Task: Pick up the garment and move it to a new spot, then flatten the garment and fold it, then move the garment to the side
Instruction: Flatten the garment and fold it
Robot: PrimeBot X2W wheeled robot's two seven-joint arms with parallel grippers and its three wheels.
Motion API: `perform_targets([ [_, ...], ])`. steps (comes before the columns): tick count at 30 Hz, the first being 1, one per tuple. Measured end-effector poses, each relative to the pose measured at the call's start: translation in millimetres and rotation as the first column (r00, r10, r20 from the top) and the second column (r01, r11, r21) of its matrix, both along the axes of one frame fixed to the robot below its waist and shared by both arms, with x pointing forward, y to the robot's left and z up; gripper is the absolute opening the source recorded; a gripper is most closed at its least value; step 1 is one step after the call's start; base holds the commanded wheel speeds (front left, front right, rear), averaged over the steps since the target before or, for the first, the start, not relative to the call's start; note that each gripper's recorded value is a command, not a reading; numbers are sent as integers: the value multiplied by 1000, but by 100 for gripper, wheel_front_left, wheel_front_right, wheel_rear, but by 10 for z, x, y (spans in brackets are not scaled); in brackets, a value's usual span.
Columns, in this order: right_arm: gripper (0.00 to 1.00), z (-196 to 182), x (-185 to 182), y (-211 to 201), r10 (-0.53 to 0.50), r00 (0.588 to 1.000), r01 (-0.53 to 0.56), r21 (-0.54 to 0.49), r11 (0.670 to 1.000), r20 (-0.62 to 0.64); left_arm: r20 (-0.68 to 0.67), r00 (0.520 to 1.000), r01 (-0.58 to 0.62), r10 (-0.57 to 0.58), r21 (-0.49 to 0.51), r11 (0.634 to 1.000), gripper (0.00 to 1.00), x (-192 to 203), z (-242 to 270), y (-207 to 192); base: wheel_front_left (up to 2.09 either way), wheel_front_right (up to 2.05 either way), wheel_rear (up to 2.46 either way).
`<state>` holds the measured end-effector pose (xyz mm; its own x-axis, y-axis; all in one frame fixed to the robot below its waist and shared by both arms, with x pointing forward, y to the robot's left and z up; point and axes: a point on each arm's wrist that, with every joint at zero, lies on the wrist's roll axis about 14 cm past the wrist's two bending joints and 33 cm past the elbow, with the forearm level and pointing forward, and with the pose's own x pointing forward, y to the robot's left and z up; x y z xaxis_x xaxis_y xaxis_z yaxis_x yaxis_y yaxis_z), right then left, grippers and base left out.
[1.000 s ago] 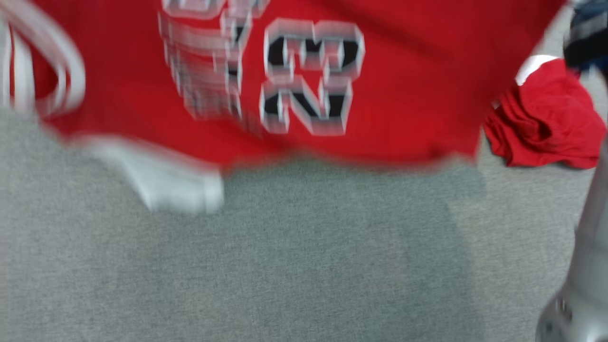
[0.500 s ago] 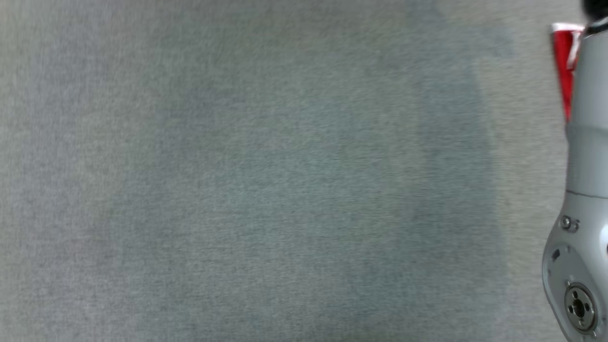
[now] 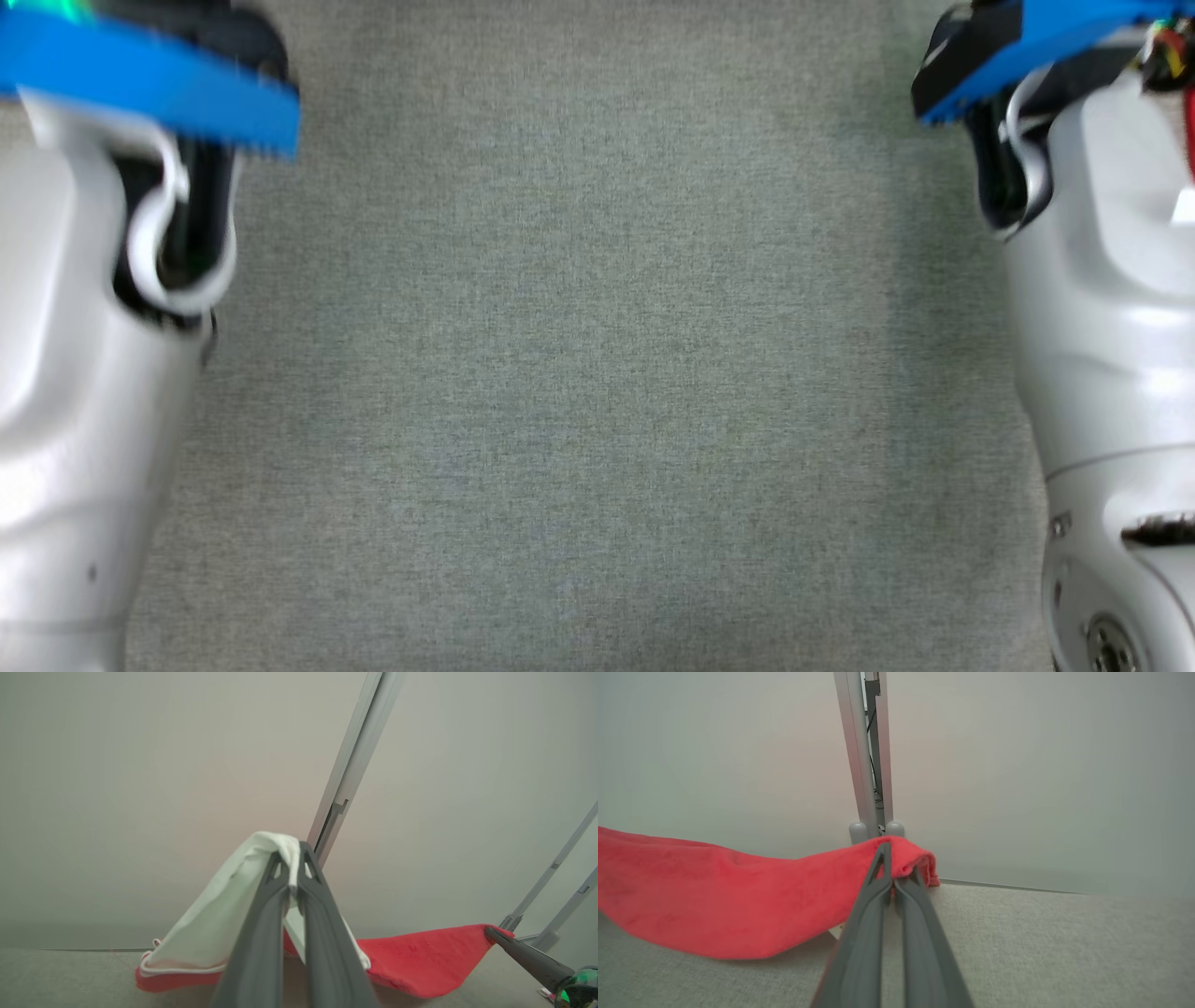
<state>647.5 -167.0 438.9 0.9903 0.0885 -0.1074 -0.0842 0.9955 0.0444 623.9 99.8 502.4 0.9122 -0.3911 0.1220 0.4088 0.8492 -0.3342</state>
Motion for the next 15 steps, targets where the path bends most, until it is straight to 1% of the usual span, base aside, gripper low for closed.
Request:
perform_targets([
  [3, 0, -47, -145, -5, -8, 1000, 8, 38, 999, -14, -46, 998, -38, 36, -35, 999, 0, -228, -172, 124, 0, 0, 0],
  [8, 0, -30, -432, 20, -10, 1000, 12, 98, 995, -24, -92, 992, -99, 91, -85, 991, 0, -652, -272, 275, 0, 0, 0],
  [12, 0, 173, -667, 47, -10, 1000, 7, 140, 990, 23, -92, 990, -116, 107, -102, 988, 0, -1025, -183, 332, 0, 0, 0],
  [15, 0, 334, -907, 86, -5, 998, -5, 166, 986, 58, -67, 990, -133, 126, -122, 984, 0, -1322, 8, 387, 0, 0, 0],
])
